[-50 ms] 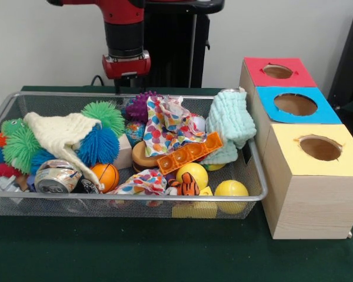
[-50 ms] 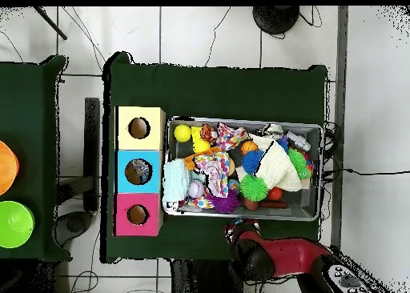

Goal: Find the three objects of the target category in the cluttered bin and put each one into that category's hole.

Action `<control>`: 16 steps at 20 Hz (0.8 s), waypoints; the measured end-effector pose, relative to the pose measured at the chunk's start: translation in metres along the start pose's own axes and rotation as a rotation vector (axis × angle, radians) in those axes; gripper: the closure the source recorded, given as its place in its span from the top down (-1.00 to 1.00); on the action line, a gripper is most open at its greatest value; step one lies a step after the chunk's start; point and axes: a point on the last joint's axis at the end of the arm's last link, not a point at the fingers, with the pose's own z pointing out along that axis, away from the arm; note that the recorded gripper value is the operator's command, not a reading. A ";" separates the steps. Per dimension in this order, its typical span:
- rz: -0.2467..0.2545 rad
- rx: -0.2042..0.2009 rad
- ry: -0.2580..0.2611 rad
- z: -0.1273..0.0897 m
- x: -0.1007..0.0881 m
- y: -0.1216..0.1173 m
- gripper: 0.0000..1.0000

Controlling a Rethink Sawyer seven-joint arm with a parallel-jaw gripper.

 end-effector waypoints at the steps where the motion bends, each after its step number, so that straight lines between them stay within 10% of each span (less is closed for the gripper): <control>1: -0.002 -0.002 0.001 0.001 0.000 0.001 1.00; 16: -0.042 -0.068 0.049 0.027 0.013 0.040 1.00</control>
